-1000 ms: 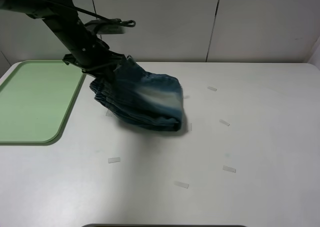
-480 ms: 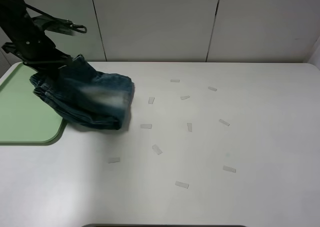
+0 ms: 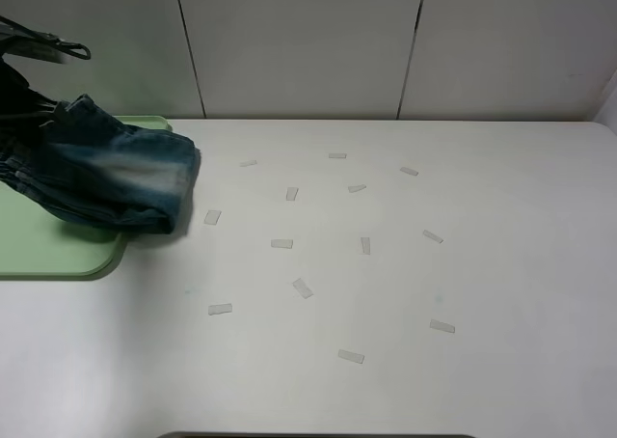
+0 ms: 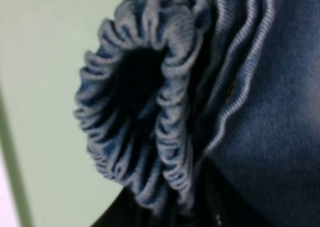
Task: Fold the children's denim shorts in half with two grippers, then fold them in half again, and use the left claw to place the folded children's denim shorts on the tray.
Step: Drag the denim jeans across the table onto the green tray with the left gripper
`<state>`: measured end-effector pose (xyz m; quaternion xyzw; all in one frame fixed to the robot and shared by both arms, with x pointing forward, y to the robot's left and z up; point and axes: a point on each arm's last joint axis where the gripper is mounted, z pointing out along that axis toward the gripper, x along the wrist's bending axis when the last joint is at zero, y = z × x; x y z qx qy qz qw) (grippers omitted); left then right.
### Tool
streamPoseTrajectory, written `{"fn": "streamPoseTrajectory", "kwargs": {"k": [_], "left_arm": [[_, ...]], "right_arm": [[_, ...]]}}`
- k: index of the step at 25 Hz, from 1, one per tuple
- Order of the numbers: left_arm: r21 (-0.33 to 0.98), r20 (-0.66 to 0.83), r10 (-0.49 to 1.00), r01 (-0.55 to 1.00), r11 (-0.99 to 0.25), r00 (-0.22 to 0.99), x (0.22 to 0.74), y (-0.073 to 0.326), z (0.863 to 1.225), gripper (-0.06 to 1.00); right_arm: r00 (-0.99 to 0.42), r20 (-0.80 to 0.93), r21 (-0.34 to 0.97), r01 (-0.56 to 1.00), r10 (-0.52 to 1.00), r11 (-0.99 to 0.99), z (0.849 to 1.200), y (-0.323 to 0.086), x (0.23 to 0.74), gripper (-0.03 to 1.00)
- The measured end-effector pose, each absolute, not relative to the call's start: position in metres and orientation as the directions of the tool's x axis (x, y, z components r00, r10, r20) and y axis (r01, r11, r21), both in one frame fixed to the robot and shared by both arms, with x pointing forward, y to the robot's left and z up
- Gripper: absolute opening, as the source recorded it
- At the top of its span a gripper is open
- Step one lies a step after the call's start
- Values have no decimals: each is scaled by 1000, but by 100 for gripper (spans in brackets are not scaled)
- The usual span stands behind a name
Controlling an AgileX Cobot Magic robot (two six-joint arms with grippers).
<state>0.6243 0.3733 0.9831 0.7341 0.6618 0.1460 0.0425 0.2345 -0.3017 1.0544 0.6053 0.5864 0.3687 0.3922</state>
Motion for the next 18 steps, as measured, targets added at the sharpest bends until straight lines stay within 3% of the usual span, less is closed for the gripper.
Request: {"fn": "streamPoseTrajectory", "kwargs": {"k": [6, 12, 18], "left_arm": [[283, 170, 985, 957, -71, 23, 626, 408, 970, 19], [253, 201, 977, 959, -124, 74, 631, 413, 949, 19], [258, 276, 954, 948, -187, 113, 633, 420, 951, 19]], "right_arm": [[41, -14, 907, 421, 999, -5, 1054, -302, 235, 70], [41, -14, 907, 421, 999, -5, 1054, -302, 235, 70], [41, -14, 907, 421, 999, -5, 1054, -302, 235, 70]]}}
